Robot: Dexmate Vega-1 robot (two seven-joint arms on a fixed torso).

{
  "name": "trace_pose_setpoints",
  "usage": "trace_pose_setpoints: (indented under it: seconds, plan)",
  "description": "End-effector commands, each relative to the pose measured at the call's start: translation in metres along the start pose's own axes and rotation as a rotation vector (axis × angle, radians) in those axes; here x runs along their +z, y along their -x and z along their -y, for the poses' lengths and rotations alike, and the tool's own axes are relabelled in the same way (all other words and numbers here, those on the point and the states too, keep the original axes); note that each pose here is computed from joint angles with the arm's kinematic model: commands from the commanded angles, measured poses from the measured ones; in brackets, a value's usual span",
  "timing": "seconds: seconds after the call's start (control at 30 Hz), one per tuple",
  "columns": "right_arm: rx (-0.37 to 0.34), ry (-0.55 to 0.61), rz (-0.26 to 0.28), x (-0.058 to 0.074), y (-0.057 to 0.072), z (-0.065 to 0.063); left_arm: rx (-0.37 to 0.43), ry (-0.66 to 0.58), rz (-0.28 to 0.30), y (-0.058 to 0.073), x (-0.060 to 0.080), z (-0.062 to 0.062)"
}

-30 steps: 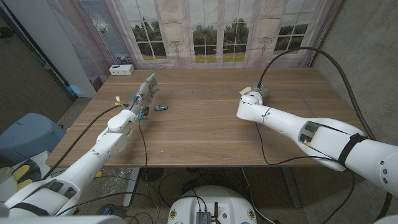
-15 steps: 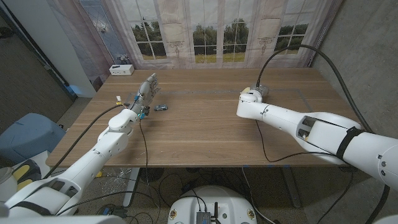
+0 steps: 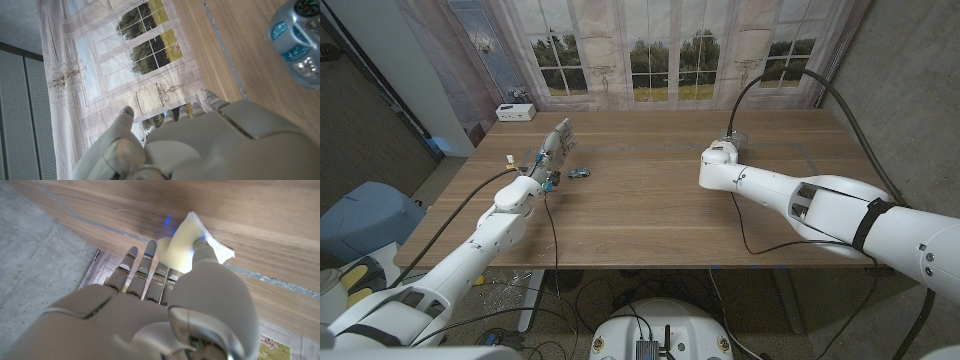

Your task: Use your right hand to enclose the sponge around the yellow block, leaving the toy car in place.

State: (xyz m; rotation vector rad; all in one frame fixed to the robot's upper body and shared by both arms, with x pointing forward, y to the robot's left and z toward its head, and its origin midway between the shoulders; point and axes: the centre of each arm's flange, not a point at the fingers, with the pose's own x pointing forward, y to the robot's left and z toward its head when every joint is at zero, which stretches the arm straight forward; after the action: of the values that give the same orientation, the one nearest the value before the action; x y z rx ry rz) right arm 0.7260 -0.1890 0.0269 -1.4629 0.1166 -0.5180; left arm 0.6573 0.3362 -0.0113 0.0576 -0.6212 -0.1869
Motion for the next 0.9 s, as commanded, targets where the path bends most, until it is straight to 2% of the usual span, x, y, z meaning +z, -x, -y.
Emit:
trace_pose_setpoints:
  seconds: [0.03,0.33,0.9]
  plan:
    - [-0.084,-0.003,0.021,0.001,0.004,-0.003,-0.001,0.002,0.000,-0.001,-0.001,0.000]
    - [-0.126,-0.039,0.027,-0.001,0.007,-0.001,-0.002,0.002,0.002,-0.001,0.000,-0.001]
    - [-0.238,-0.258,0.057,-0.019,0.025,0.009,-0.014,0.004,0.009,0.000,0.001,0.001]
